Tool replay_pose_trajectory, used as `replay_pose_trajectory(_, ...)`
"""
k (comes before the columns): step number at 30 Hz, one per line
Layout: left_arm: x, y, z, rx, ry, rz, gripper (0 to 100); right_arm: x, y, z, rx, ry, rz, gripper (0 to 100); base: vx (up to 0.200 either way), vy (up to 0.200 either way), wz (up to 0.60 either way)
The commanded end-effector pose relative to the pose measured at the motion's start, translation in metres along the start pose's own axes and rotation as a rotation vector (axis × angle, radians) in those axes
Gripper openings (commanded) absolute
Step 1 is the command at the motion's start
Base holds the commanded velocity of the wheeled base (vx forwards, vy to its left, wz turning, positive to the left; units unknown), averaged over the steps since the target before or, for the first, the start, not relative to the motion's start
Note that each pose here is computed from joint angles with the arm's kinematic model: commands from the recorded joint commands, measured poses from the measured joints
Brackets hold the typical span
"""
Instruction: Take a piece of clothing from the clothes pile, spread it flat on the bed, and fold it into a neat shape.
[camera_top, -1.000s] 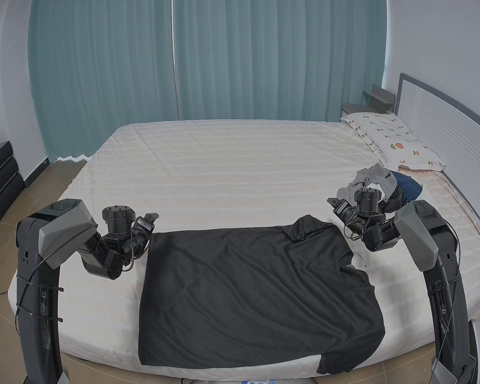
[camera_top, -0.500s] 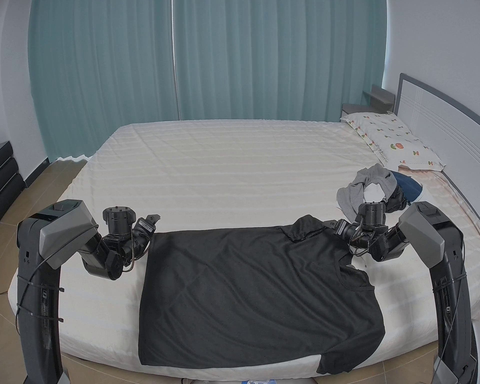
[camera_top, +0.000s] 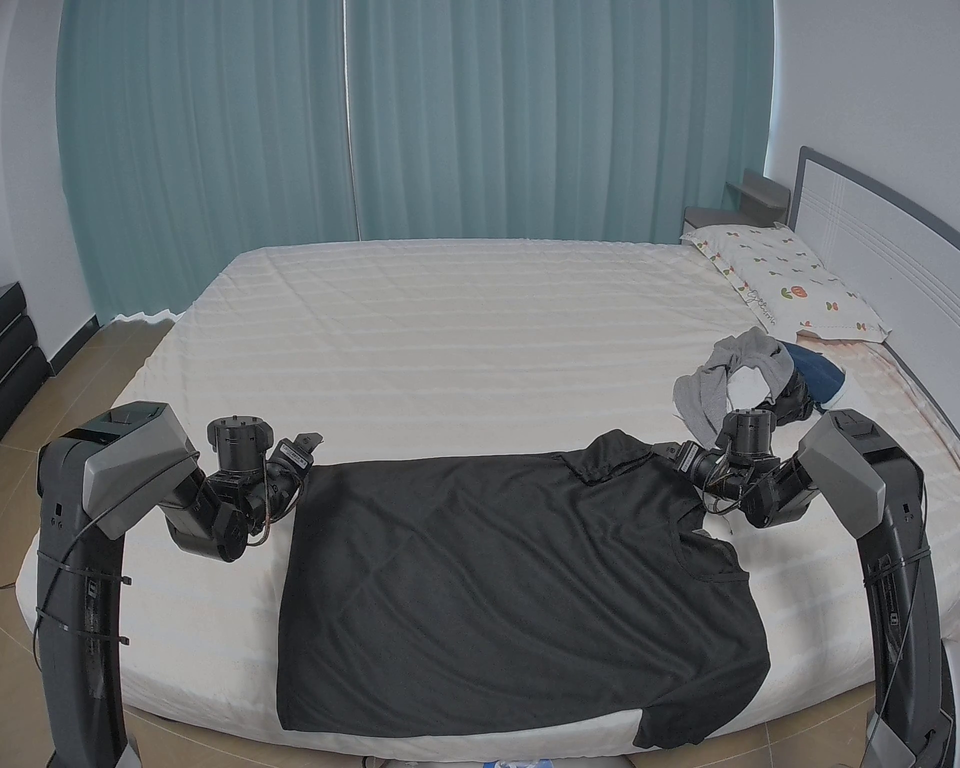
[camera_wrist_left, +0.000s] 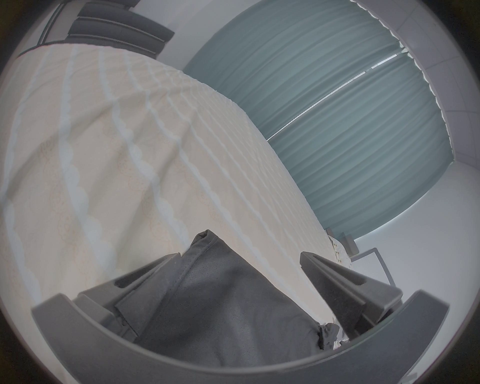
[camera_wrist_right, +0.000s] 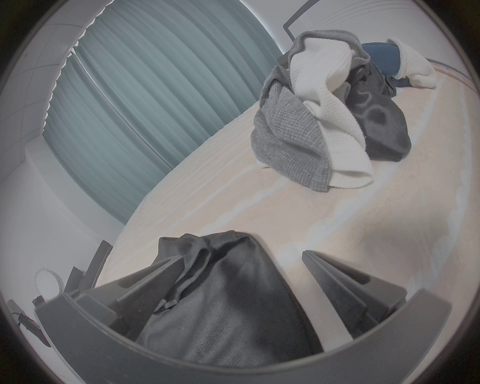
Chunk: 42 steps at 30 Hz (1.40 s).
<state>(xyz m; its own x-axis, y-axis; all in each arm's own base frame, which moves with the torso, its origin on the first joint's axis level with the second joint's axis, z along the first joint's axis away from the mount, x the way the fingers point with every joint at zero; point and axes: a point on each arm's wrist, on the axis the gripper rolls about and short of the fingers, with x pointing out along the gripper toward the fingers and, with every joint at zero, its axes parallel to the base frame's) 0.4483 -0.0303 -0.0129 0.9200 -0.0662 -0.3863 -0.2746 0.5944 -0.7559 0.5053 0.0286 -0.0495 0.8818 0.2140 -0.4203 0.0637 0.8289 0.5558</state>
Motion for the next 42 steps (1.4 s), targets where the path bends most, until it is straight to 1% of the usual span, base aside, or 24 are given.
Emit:
replay_pose_trajectory(1,0.004,0.004,-0.001,0.01,0.0,0.007,100,0.002,-0.004,-0.004,0.004,0.009,-0.007,100,0.0,0.0,0.0)
replay_pose_trajectory(6,0.008,0.008,-0.004,0.043,0.002,0.017,100,0.002,-0.004,-0.004,0.004,0.009,-0.007,100,0.0,0.0,0.0)
replay_pose_trajectory(10,0.015,0.015,-0.01,0.104,0.01,0.034,100,0.003,-0.005,-0.005,0.004,0.01,-0.008,100,0.0,0.0,0.0)
replay_pose_trajectory(11,0.015,0.015,-0.011,0.11,0.012,0.034,100,0.003,-0.005,-0.006,0.004,0.012,-0.009,0,0.0,0.0,0.0)
replay_pose_trajectory(15,0.016,0.018,-0.014,0.132,0.021,0.043,100,0.003,-0.005,-0.007,0.006,0.011,-0.007,0,0.0,0.0,0.0)
replay_pose_trajectory(19,0.017,0.02,-0.018,0.155,0.033,0.05,100,0.001,-0.001,-0.002,0.011,-0.008,0.008,0,0.0,0.0,0.0)
replay_pose_trajectory(20,0.018,0.022,-0.02,0.174,0.045,0.064,100,-0.001,0.003,0.004,0.006,-0.031,0.023,0,0.0,0.0,0.0)
replay_pose_trajectory(21,0.018,0.022,-0.021,0.18,0.05,0.067,100,-0.001,0.002,0.005,0.008,-0.034,0.023,0,0.0,0.0,0.0)
replay_pose_trajectory(26,0.021,0.022,-0.023,0.187,0.072,0.091,100,-0.004,0.006,0.01,0.006,-0.053,0.034,0,0.0,0.0,0.0)
replay_pose_trajectory(30,0.023,0.02,-0.022,0.194,0.068,0.086,100,-0.006,0.008,0.012,0.001,-0.071,0.041,0,0.0,0.0,0.0)
replay_pose_trajectory(31,0.023,0.02,-0.021,0.194,0.067,0.087,0,-0.006,0.008,0.012,0.001,-0.071,0.041,0,0.0,0.0,0.0)
replay_pose_trajectory(39,0.023,0.02,-0.021,0.191,0.061,0.084,0,-0.005,0.007,0.011,0.004,-0.069,0.037,0,0.0,0.0,0.0)
replay_pose_trajectory(42,0.023,0.019,-0.02,0.191,0.026,0.103,0,-0.006,0.008,0.012,0.006,-0.071,0.039,0,0.0,0.0,0.0)
